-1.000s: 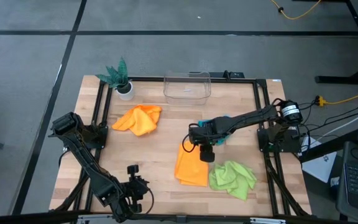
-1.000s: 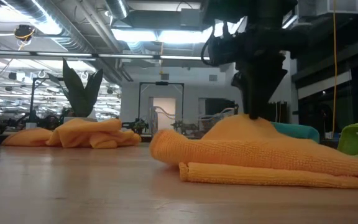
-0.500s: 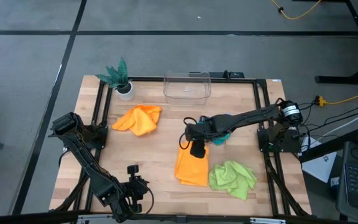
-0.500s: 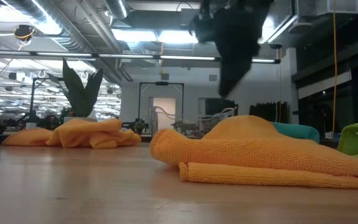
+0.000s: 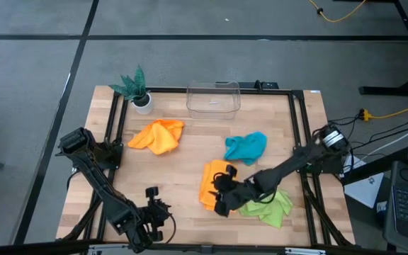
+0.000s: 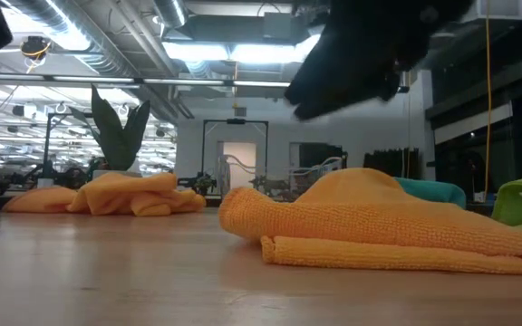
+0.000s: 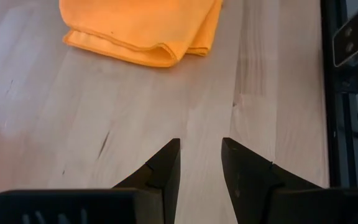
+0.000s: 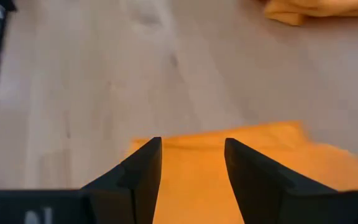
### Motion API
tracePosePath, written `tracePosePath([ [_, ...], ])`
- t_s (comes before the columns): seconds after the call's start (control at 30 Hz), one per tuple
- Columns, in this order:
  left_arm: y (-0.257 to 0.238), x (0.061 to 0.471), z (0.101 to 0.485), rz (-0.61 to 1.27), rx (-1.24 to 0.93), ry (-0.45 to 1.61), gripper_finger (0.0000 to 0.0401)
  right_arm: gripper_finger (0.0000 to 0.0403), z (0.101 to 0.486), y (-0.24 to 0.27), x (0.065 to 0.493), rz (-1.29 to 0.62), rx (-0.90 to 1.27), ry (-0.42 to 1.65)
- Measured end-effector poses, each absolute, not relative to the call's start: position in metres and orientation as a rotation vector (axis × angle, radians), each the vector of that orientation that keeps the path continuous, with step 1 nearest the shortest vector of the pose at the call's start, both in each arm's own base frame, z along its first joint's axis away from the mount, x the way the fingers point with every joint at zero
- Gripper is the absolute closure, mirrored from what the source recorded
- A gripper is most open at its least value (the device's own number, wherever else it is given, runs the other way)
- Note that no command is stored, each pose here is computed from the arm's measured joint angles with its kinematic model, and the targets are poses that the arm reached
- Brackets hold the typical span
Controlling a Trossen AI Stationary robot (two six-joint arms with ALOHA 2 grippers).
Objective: Fold microfiber towels
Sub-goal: Fold the bottom orange microfiber towel
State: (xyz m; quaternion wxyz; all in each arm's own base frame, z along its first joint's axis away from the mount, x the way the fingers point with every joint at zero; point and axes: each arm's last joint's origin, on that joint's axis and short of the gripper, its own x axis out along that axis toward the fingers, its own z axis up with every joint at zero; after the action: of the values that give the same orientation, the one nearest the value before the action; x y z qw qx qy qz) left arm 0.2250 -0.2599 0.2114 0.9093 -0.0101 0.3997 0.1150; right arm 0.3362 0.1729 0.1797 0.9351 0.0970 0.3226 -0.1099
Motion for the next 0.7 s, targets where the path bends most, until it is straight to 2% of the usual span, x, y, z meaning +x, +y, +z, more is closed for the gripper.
tracePosePath([
  [0.13,-0.256,0.229,0.211,0.251,-0.031,0.823,0.0292,0.0225,0.151,0.184,0.348,-0.154,0.236,0.602],
  [0.27,-0.253,0.233,0.211,0.264,-0.037,0.824,0.0292,0.0225,0.127,0.192,0.360,-0.145,0.165,0.676],
  [0.7,-0.252,0.234,0.211,0.265,-0.036,0.831,0.0292,0.0225,0.104,0.203,0.378,-0.167,0.059,0.793],
])
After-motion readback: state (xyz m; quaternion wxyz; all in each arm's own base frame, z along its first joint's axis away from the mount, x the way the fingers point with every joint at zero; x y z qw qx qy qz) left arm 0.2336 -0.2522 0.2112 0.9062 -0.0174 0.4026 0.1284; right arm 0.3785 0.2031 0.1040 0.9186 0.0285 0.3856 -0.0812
